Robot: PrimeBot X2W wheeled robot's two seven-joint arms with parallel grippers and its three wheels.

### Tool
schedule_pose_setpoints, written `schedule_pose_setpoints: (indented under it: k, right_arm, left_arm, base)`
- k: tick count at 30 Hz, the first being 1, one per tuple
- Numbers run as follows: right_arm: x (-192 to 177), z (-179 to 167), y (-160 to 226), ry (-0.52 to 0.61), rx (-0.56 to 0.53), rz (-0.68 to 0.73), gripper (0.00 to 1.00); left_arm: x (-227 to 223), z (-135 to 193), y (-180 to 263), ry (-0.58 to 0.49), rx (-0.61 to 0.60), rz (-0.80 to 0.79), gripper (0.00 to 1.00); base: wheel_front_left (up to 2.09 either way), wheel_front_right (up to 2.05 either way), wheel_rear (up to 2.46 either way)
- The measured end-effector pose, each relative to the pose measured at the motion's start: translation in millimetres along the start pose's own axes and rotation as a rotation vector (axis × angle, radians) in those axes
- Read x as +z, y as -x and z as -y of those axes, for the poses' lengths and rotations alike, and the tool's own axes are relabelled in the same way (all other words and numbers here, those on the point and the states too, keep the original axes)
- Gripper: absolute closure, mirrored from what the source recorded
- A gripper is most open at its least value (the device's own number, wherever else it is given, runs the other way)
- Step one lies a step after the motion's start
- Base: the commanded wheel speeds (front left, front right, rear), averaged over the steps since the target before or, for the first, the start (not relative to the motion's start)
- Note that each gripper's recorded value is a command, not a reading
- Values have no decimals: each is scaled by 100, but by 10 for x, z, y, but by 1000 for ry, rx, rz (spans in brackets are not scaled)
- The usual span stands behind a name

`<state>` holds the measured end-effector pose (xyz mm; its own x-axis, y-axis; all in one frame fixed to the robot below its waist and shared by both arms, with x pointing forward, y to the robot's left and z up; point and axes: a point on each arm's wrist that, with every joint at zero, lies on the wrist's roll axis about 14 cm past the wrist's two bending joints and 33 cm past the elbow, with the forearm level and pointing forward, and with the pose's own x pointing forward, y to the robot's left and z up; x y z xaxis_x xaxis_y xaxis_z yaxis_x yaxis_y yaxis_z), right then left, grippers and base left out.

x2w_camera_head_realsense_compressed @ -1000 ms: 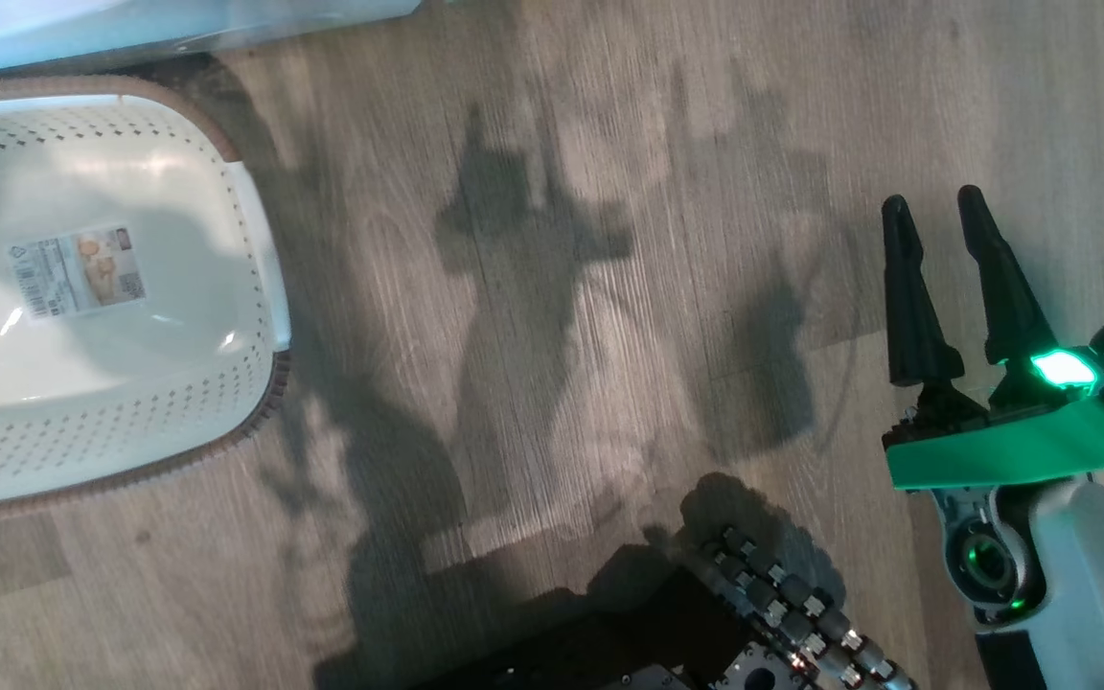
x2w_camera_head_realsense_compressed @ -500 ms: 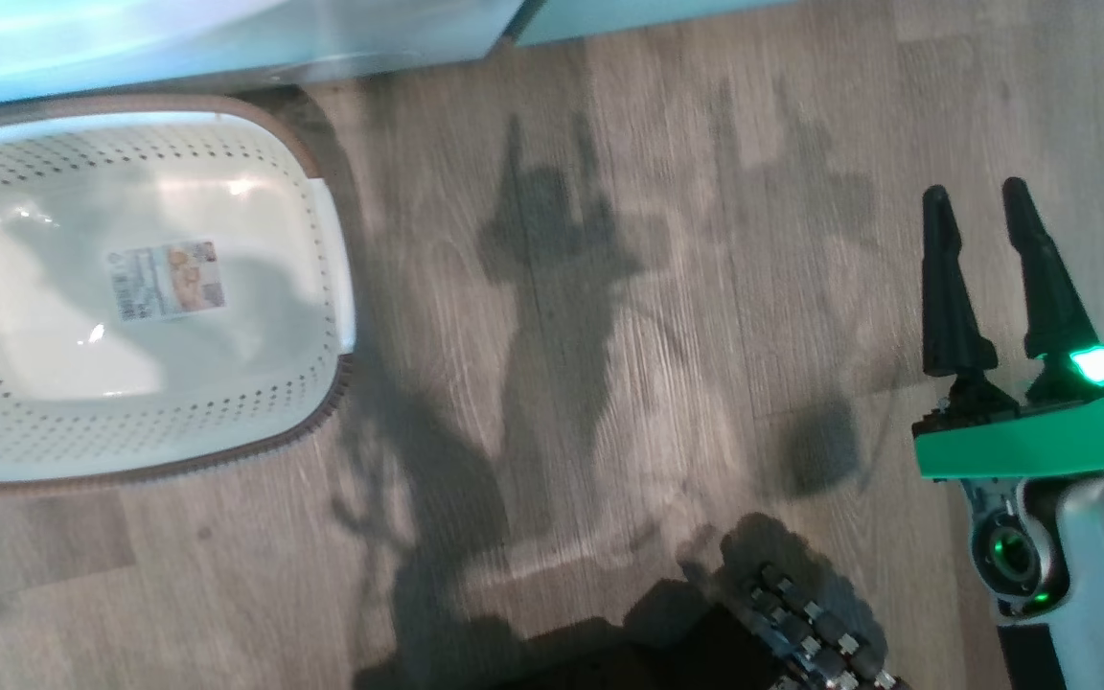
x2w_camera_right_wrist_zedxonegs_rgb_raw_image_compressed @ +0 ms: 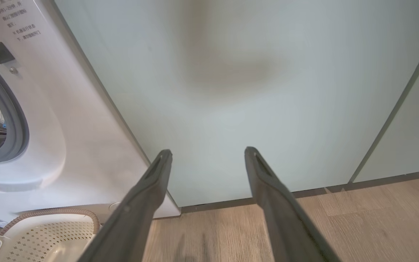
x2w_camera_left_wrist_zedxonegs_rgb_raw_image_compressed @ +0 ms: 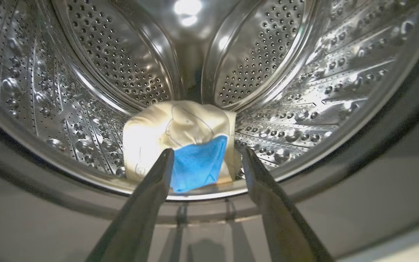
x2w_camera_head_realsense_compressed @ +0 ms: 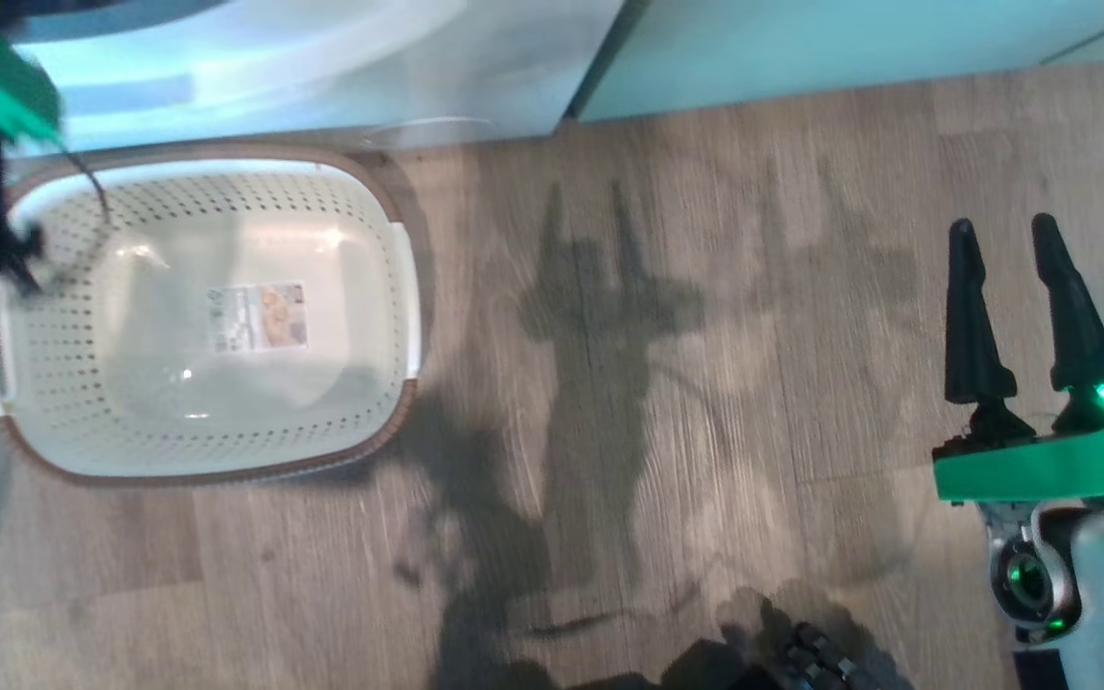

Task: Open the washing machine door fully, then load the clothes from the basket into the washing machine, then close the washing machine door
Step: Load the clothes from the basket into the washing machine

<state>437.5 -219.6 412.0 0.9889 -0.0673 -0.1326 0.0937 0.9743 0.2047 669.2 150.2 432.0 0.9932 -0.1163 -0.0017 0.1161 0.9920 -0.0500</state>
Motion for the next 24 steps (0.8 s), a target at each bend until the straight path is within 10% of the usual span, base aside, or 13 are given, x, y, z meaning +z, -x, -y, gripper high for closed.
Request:
schedule_pose_setpoints:
  k: [24]
  right_arm:
    - [336, -437, 354, 38, 134, 73, 0]
  left_arm:
    - [535, 124, 2147, 49, 111, 19, 0]
  base:
    - [0, 0, 0]
